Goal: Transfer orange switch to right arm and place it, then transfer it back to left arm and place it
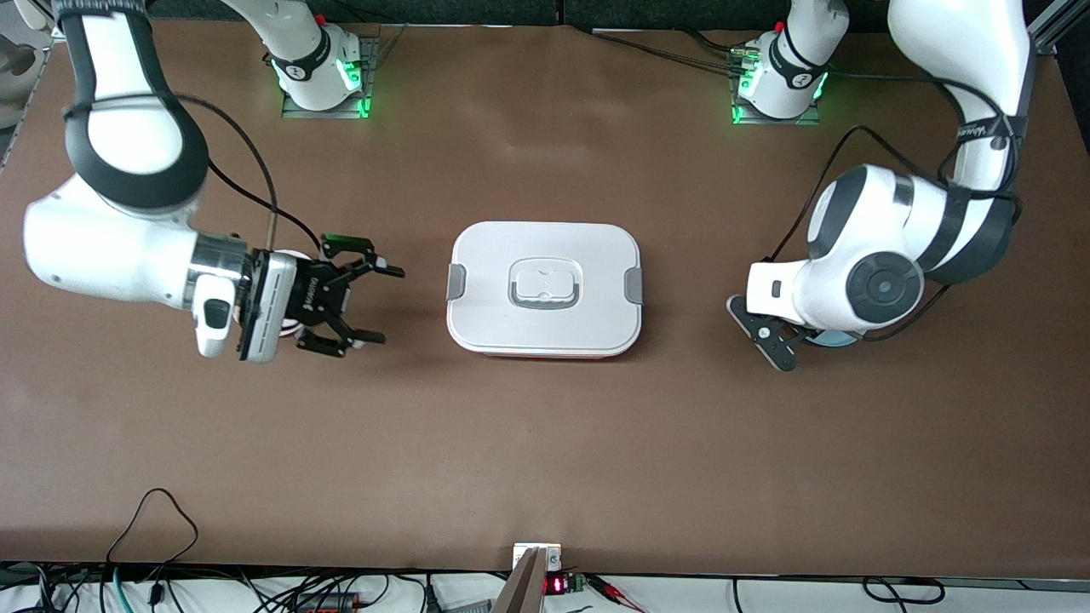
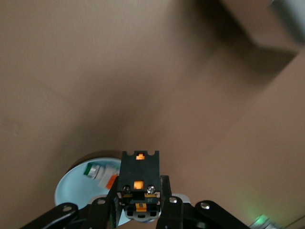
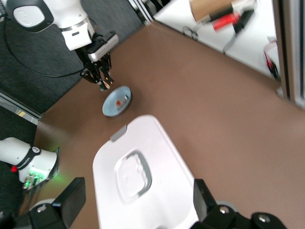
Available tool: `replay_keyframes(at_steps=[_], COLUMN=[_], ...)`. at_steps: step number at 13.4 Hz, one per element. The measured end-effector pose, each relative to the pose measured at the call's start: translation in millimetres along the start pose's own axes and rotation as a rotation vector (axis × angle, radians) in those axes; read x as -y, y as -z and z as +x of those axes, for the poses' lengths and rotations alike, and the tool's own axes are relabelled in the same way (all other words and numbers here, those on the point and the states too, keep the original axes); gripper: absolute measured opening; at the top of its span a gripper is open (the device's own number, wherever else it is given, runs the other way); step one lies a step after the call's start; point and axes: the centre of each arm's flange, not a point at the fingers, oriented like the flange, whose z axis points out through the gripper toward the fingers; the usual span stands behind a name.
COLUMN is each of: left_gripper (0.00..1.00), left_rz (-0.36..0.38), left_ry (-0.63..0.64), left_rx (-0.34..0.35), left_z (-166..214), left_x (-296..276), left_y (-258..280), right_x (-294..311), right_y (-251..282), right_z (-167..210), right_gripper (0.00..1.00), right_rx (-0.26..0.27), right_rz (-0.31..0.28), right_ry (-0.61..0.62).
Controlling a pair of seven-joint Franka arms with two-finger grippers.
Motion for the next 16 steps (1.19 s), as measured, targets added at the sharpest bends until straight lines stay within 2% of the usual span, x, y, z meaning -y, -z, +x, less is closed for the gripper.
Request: replay_keyframes(at_steps=[2,4,8,11,13,14,16], left_gripper=[0.34,0.34,0.34,0.34,0.34,0.34,0.34], left_rz=[0.015,0.021,0.053,0.053,0.035,0.026,0.007], left_ry=[-0.082,-0.162,-0.274,-0.281,-0.275,-0.278,-0.297], left_rx=[0.048,0.039,0.024,0.041,0.043,0.045,0.065], left_z=[-7.7,-19.1,-48.4,-68.7,-80.2,-84.8,-92.0], left_x=[19.7,49.4,108.1,133.8,141.1,142.5,141.4], left_y=[-21.0,-38.5,-71.7,-91.6,-107.3,-116.4,-135.2], right_x=[9.7,9.1,-8.7,-27.4,-24.8,-16.8,3.2], right_y=[8.7,14.4,35.4,69.4,89.1,92.1,87.7], right_z=[-2.9,-10.8,-37.8,-64.6,-71.6,-69.1,-60.7], right_gripper=[1.00,1.00,1.00,1.00,1.00,1.00,1.00], right_rx=[0.072,0.154,0.360,0.466,0.554,0.580,0.602], right_rz=[-0.017,-0.080,-0.311,-0.410,-0.549,-0.606,-0.672], right_ry=[-0.161,-0.293,-0.438,-0.523,-0.579,-0.614,-0.679])
